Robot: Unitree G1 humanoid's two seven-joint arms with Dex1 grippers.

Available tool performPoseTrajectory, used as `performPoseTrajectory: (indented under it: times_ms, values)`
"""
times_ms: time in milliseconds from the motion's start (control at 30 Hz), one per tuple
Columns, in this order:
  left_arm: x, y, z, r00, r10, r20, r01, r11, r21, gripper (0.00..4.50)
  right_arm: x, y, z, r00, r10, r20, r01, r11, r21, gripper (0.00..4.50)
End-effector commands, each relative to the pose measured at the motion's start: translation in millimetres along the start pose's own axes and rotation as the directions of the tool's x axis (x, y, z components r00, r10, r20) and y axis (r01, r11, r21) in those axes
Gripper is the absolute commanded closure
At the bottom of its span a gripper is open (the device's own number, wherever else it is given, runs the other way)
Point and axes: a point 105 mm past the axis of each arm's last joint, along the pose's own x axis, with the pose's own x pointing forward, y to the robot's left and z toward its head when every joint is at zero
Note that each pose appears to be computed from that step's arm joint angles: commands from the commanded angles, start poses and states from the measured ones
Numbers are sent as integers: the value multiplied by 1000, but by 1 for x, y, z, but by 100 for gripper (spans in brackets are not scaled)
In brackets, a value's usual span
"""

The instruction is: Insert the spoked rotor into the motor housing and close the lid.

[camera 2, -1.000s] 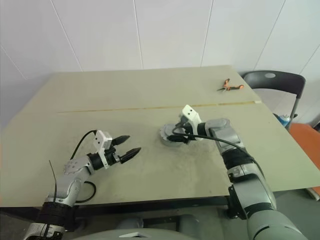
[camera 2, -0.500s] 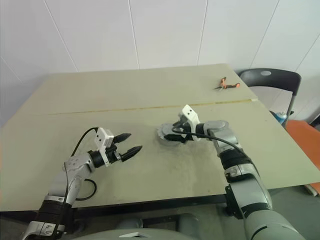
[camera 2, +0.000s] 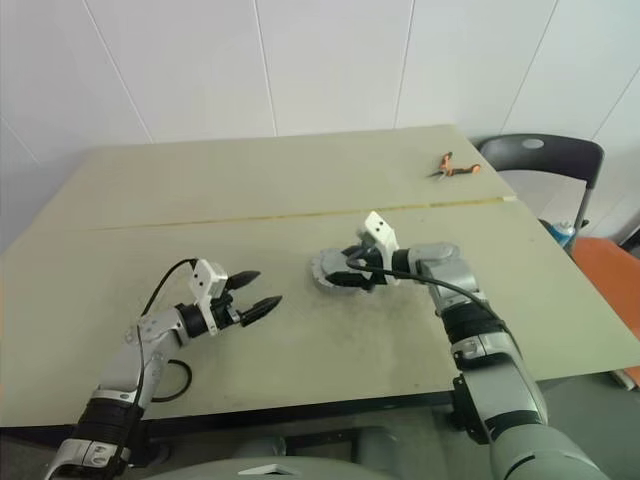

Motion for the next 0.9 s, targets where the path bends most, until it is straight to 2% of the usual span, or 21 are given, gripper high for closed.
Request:
performPoseTrajectory:
  times_ms: [33,367,467,567,767,900]
  values:
    - [3,-2,16,999,-22,37,20,999,48,0,9,0,-35,995,-29,-99,36,997,65,3]
    - [3,-4,21,999,-26,35,24,998,53,0,13,-2,-46,986,-81,-148,85,996,21,3]
    - [3,-4,22,999,-24,34,22,998,54,0,12,-4,-48,983,-93,-156,98,995,27,63]
    - [3,-4,22,999,-24,34,22,998,55,0,10,-3,-47,984,-79,-158,85,996,28,145]
    - [4,-4,22,999,-23,34,21,998,54,0,9,0,-49,982,-52,-179,58,998,28,145]
    - [4,-5,22,999,-22,34,20,999,51,0,11,2,-44,989,-39,-140,46,998,51,145]
